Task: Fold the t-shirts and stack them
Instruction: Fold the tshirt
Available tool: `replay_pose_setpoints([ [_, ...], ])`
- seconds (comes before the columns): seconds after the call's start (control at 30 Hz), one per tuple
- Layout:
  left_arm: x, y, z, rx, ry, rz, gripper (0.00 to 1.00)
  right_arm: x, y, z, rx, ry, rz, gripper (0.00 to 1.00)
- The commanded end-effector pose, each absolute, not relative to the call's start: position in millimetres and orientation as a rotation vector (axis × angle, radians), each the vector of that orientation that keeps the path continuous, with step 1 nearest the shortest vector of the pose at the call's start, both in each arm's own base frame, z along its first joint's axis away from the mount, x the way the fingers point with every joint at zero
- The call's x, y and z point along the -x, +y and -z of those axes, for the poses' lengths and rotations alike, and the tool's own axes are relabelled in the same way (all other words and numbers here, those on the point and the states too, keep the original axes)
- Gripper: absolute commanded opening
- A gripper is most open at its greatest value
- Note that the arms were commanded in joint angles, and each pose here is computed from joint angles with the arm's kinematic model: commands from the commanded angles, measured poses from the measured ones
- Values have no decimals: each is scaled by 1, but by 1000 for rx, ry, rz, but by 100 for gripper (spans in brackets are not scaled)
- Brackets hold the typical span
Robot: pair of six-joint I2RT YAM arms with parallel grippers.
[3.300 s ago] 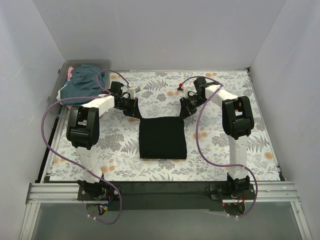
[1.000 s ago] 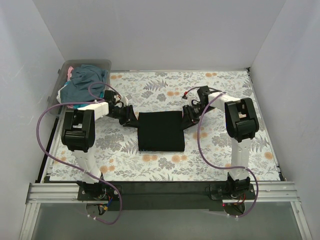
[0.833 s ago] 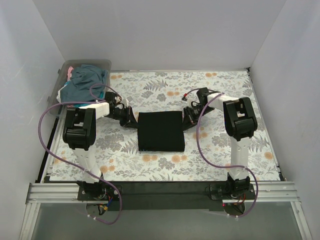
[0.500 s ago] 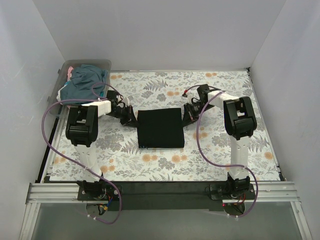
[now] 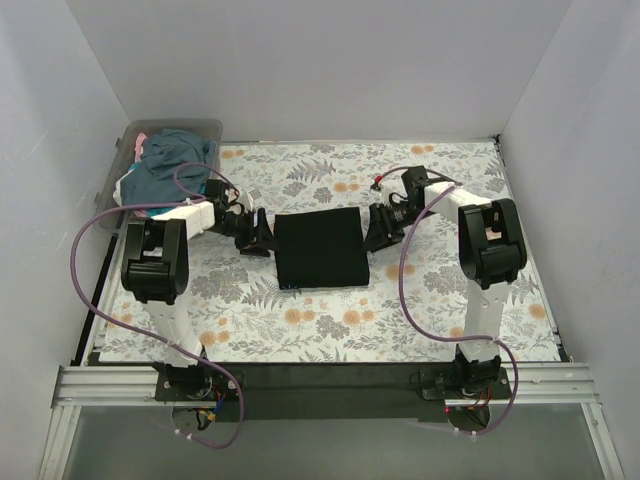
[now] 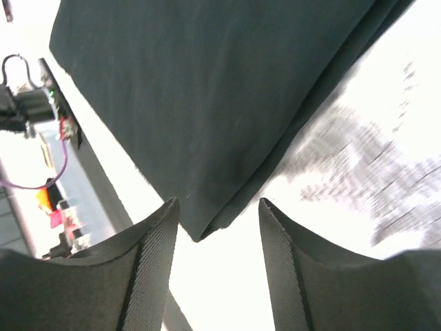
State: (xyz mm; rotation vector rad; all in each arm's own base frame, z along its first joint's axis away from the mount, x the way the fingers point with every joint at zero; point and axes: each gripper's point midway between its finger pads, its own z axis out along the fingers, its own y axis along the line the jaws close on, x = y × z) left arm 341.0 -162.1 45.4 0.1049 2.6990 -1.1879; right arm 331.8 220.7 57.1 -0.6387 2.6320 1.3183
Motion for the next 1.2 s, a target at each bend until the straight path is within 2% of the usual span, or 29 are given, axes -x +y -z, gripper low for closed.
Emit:
replay_pose_setpoints([
  [0.0,-308,-168,-68,-114,2685,1299,52,-312,220,-76,667,2587,-1365,57],
  [0.23,-295,-176,-66,-97,2694,1379,52,-295,228,-63,686,2622,-1423,55],
  [0.33,-296,-180,-67,-104,2696,1392,47,-294,229,-56,683,2642,-1427,54],
  [0.4,-297,-182,-68,-111,2687,1400,41,-293,230,-51,676,2659,-1434,51],
  [0.57,-291,-183,-67,-106,2691,1425,35,-290,228,-45,664,2682,-1434,50],
  [0.8,-288,-187,-70,-110,2682,1469,36,-289,230,-41,654,2691,-1455,46],
  [0.97,-284,-186,-68,-110,2686,1461,48,-288,230,-39,648,2700,-1458,42],
  [1.17,-280,-188,-66,-107,2688,1480,42,-287,230,-37,646,2699,-1471,31],
])
